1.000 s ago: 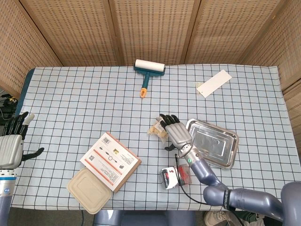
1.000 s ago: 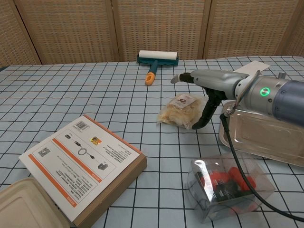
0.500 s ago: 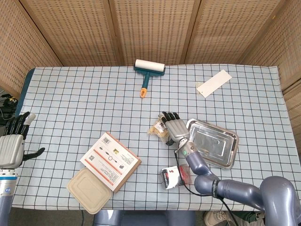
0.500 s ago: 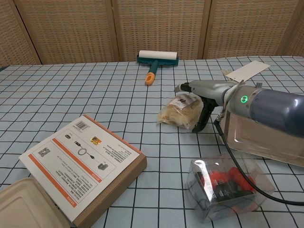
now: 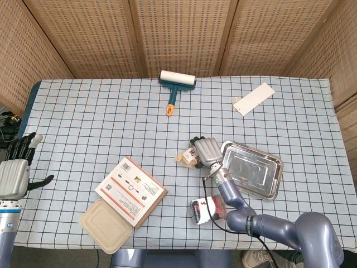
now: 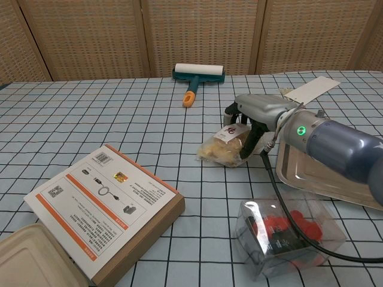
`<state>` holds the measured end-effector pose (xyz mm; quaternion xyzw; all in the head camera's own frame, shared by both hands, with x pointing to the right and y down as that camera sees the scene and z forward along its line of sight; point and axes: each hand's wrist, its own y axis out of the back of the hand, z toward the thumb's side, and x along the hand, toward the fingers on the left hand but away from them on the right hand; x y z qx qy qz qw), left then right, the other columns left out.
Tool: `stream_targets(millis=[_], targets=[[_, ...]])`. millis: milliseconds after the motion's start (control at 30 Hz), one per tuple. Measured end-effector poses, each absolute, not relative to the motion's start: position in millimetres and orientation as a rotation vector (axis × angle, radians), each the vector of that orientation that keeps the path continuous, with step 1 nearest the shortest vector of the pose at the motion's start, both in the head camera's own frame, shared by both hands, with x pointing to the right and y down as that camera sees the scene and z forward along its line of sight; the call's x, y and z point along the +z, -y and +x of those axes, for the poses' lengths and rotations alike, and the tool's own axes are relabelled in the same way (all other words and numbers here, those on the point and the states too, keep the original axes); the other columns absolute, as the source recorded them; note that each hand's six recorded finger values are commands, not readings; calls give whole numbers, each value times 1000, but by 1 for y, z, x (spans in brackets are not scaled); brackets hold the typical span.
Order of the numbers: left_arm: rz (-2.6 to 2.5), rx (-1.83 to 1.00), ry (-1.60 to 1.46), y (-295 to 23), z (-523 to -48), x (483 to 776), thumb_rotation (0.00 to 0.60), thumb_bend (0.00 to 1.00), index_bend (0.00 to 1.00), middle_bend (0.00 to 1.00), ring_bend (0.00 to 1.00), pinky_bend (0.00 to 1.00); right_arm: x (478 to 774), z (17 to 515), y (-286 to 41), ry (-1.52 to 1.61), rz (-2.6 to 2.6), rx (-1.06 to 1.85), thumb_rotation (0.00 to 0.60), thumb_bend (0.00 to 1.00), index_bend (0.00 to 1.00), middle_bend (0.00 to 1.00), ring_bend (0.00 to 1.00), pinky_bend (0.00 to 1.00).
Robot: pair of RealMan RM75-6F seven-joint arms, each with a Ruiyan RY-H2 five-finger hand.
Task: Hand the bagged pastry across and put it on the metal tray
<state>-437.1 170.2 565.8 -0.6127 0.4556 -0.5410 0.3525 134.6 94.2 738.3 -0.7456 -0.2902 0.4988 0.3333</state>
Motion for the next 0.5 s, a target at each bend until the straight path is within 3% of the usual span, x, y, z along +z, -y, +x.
stream_targets(millis=[233, 500], targets=[[-1582, -1405, -1179, -171, -437, 567, 600, 35, 0, 0, 0, 0, 711, 138, -85, 805, -1924, 1228, 600, 140, 686, 486, 432, 610], [-1576, -1404, -1180, -170, -436, 566, 600, 36, 0, 0, 0, 0, 668, 195, -70, 888, -1798, 1241, 600, 140, 675, 476, 432, 609]])
